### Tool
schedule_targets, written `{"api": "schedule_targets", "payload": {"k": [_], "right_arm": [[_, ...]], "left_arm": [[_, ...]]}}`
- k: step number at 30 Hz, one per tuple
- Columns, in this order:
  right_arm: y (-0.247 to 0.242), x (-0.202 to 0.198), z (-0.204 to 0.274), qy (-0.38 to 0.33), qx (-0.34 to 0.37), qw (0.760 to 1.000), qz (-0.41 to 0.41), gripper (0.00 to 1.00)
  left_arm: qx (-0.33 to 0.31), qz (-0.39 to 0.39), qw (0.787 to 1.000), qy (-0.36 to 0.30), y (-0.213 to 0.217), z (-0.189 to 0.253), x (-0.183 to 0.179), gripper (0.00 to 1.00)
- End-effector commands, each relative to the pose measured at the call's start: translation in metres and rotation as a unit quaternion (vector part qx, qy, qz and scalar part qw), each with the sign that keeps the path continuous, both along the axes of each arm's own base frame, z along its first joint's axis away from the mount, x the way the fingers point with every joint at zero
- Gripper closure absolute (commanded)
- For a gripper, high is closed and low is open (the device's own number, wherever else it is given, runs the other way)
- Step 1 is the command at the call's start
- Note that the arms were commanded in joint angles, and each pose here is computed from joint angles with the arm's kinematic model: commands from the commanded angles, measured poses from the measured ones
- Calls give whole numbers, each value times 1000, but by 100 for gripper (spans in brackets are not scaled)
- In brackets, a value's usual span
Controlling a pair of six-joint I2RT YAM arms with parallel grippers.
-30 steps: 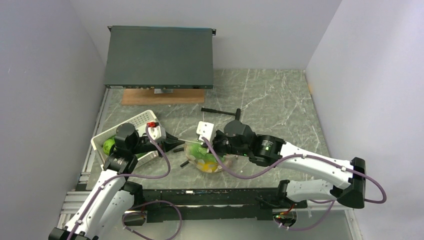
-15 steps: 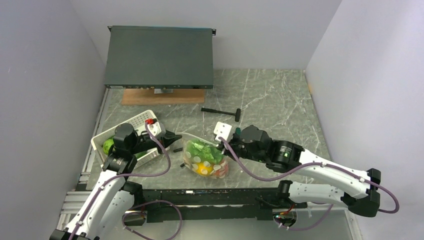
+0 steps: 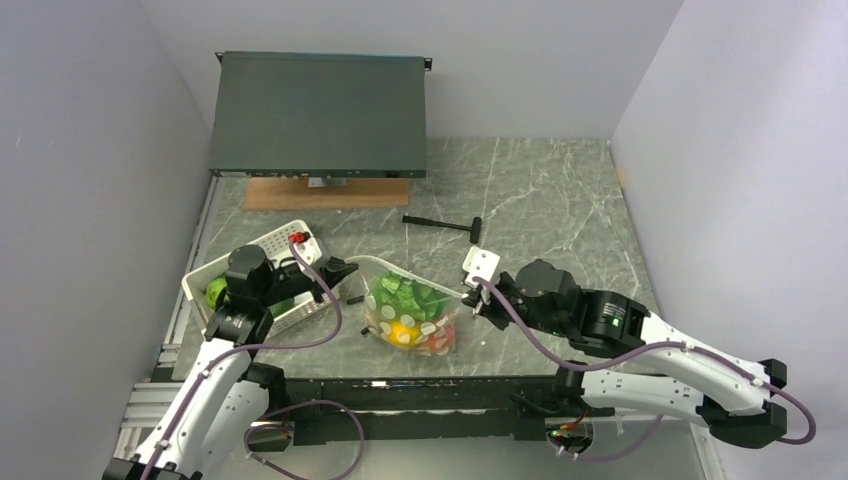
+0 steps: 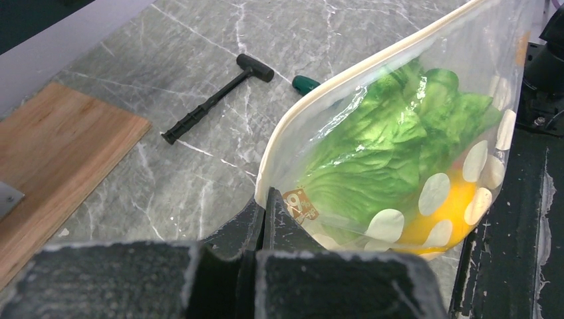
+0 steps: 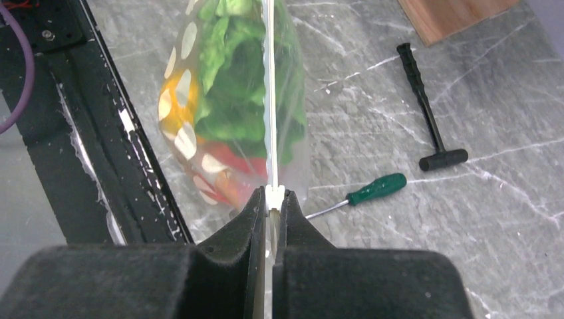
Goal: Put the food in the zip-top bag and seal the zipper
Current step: Zip the zipper food storage bag at the center of the board, then place the zipper food storage bag at the center of the board.
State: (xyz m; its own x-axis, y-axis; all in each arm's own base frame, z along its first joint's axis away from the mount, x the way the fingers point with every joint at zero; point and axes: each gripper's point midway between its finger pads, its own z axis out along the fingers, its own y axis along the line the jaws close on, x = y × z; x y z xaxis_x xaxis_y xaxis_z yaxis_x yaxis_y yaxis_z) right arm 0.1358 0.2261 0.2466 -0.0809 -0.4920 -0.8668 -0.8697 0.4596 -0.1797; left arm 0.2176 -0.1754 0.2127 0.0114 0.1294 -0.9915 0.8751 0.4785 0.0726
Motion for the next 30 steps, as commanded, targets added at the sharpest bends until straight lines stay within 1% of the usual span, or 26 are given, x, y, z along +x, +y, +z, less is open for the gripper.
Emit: {"api": "schedule_targets", "payload": {"k": [1, 10, 15, 16, 17, 19, 20, 21, 22, 25, 26, 27, 30], "right_arm": [[-27, -3, 8, -1, -3, 1000, -30, 100], [-39, -7, 15, -1, 3, 999, -36, 100], [-35, -4, 12, 2, 1, 999, -43, 100], [-34, -3, 10, 5, -3, 999, -44, 95], [-34, -2, 9, 8, -5, 999, -48, 83], [-33, 0, 10, 10, -5, 998, -57, 52], [-30, 2, 12, 10, -1, 998, -60, 43], [-27, 4, 16, 9, 6, 998, -64, 36], [-22, 7, 22, 9, 16, 998, -68, 30], [-2, 17, 42, 13, 42, 995, -85, 22], [6, 21, 47, 21, 53, 994, -95, 20], [16, 22, 55, 28, 64, 994, -88, 19], [52, 26, 57, 47, 69, 995, -55, 19]], "left_arm": [[13, 60, 998, -22, 17, 4, 21, 100], [10, 53, 998, -21, 15, 5, 19, 100], [-1, 26, 999, -21, 9, 7, 12, 100], [-2, 25, 999, -23, 9, 8, 11, 100], [-4, 23, 999, -25, 8, 9, 10, 100], [-8, 15, 999, -29, 6, 11, 8, 100], [-11, 10, 999, -32, 5, 13, 6, 100], [-12, 5, 999, -34, 4, 14, 5, 100], [-14, 0, 999, -34, 3, 14, 4, 100], [-18, -13, 999, -32, 0, 15, 0, 100], [-20, -16, 999, -30, -1, 15, -1, 100], [-20, -20, 999, -30, -2, 15, -2, 100], [-23, -29, 999, -33, -4, 17, -6, 100]]}}
